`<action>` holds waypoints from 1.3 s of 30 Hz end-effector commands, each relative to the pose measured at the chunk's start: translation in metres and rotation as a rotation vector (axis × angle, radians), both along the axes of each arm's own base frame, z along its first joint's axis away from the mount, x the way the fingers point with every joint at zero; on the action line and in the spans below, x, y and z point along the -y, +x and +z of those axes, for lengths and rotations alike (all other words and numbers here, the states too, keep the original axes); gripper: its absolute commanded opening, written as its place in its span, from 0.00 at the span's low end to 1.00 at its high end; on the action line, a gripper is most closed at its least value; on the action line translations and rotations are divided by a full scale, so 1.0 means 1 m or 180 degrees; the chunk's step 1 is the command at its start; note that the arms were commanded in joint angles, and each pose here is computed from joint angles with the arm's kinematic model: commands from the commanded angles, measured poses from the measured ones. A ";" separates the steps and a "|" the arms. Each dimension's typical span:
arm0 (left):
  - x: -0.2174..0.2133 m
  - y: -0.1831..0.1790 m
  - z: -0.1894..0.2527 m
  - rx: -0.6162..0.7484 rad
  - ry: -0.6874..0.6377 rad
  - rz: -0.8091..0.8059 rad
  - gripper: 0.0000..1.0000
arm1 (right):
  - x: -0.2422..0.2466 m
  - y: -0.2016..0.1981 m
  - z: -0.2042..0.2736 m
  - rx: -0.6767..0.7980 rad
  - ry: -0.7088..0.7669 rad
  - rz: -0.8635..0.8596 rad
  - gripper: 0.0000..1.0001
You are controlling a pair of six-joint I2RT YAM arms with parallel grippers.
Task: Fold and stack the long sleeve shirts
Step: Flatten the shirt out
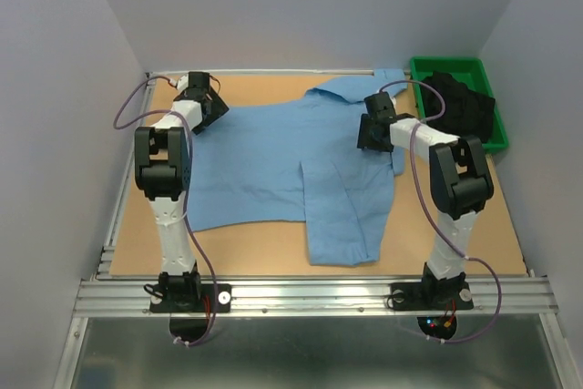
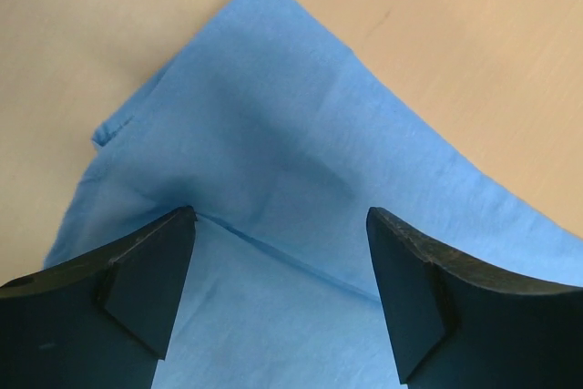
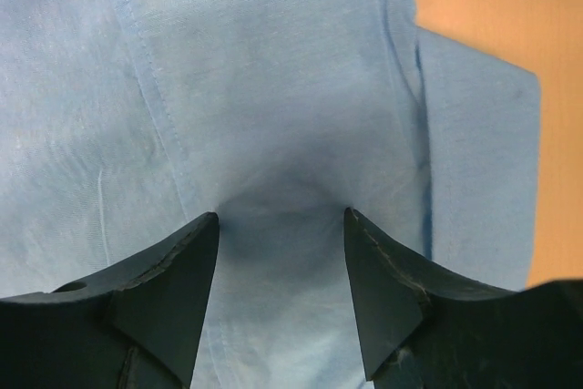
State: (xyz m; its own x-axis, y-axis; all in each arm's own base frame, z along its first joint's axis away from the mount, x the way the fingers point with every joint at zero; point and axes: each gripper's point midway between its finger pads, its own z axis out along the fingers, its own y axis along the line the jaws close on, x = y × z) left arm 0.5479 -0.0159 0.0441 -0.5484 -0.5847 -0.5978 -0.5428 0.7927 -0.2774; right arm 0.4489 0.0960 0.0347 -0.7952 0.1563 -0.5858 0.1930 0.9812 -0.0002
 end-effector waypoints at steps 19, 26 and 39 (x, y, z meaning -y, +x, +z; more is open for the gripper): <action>-0.005 -0.145 0.178 0.1008 -0.0207 -0.0418 0.99 | -0.128 -0.082 0.067 0.0118 0.1251 0.1667 0.63; 0.009 -0.209 0.129 0.0841 -0.0236 -0.0709 0.99 | -0.138 -0.083 0.041 -0.0074 0.1356 0.1724 0.63; 0.012 -0.244 0.105 0.1110 -0.0195 -0.0760 0.99 | -0.150 -0.087 0.020 -0.0230 0.1529 0.1811 0.50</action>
